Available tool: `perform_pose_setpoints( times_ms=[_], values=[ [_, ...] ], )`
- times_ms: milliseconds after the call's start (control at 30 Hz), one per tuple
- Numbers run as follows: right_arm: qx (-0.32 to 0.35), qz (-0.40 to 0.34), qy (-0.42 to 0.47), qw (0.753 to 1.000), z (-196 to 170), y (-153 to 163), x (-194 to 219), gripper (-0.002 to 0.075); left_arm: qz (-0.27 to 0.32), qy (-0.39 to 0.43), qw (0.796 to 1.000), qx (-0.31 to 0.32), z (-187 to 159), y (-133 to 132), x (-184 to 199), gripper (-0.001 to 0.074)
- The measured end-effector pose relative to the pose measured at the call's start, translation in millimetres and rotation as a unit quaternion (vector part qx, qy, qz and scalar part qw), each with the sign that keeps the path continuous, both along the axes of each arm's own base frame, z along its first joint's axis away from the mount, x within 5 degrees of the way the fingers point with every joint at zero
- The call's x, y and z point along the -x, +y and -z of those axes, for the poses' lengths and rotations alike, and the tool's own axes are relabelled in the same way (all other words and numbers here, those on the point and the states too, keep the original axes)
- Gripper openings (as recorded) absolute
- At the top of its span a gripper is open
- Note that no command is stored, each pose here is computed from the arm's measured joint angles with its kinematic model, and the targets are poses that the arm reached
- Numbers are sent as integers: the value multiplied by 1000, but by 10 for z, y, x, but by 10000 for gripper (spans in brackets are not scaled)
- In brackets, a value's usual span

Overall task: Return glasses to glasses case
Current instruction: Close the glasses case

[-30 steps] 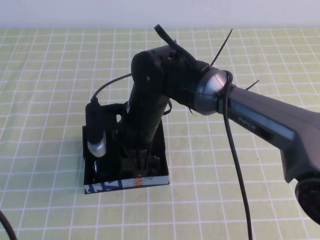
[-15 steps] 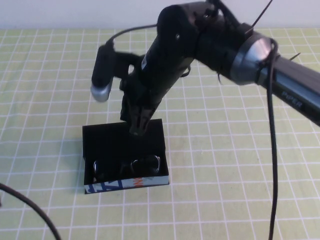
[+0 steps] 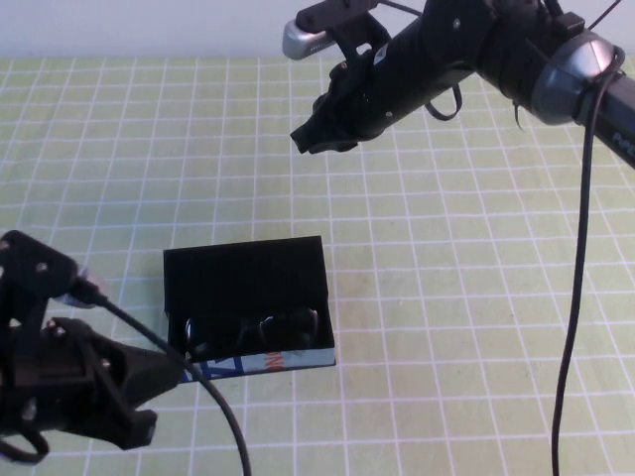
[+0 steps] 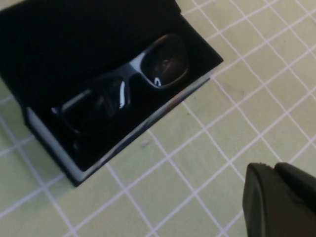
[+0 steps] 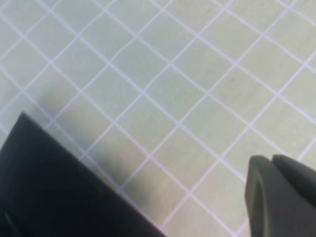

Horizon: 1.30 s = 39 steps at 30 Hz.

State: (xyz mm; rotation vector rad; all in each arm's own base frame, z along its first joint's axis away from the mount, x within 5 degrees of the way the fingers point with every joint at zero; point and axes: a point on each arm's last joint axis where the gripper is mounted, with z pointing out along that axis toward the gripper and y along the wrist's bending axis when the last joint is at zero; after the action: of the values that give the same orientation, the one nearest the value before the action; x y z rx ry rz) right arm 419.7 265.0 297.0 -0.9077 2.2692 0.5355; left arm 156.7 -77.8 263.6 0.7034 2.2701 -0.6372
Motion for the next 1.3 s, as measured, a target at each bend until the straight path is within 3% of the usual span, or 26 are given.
perform_pose_setpoints(
  times_ms=[200,433,1300],
  values=[
    [-27,24,57,998,424,-30,-207,-16,36,55,997,26,242,-170,-200,-1],
    [-22,14,86,996,781,14,-281,-16,34,108,994,16,511,-218,-359,-1],
    [7,-109,98,989,974,62,-177,-16,-18,150,988,-13,986,-224,-666,-1]
  ],
)
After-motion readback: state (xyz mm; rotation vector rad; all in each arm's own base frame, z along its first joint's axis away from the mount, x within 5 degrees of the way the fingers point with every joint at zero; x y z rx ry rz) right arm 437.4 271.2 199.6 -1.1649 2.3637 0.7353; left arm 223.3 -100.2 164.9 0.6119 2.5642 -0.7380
